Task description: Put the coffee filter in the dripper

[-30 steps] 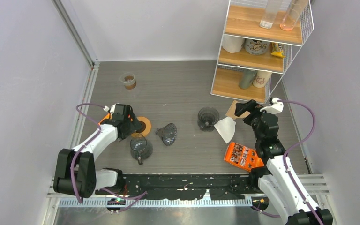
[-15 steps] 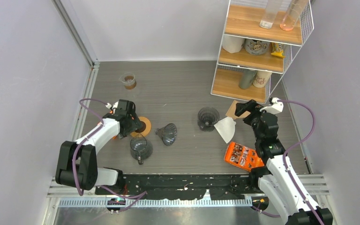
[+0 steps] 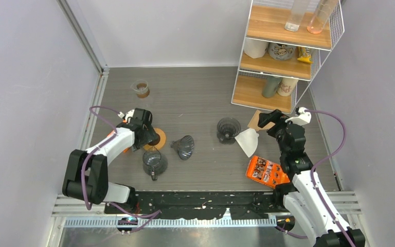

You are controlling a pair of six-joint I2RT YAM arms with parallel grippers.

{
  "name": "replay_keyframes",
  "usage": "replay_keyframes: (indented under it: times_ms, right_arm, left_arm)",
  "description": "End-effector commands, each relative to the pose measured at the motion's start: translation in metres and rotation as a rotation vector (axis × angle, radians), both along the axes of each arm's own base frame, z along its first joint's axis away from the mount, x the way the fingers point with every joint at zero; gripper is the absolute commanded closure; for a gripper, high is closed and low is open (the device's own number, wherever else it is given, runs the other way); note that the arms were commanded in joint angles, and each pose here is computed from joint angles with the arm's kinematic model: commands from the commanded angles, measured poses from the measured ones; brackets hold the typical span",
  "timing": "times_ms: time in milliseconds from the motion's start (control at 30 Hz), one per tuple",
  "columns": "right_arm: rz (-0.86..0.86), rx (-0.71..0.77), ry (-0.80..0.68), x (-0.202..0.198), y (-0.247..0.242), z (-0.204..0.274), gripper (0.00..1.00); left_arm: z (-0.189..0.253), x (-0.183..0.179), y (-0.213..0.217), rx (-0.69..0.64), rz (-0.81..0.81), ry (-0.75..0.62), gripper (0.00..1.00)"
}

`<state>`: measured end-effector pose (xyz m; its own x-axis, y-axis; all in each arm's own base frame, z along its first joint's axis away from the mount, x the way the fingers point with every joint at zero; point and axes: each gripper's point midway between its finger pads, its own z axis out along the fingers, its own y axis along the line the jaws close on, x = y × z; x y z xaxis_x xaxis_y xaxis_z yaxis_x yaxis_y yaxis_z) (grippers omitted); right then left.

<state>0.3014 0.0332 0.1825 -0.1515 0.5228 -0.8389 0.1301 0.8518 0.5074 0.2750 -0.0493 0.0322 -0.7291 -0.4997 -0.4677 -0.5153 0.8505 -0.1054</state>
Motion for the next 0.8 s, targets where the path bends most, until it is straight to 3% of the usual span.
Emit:
replay_keyframes:
  times_ms: [0,333,600,767]
  right_arm:
    - [-0.012,-0.012,-0.047,0.0,-0.003,0.013,0.05]
    - [-0.035,-0.026,-0.057,-0.002,-0.008,0.014,0.05]
    - [-0.053,-0.037,-0.055,-0.002,-0.012,0.013,0.05]
    - [-0.064,-0.039,-0.056,-0.002,-0.014,0.012,0.05]
  left_arm:
    - [-0.003,0.03,-0.05,-0.181,-0.081,-0.069,0.23]
    - [0.001,0.047,-0.071,-0.205,-0.148,-0.091,0.34]
    - [-0.015,0.044,-0.071,-0.201,-0.122,-0.03,0.39]
    - [-0.017,0.043,-0.075,-0.218,-0.127,-0.008,0.53]
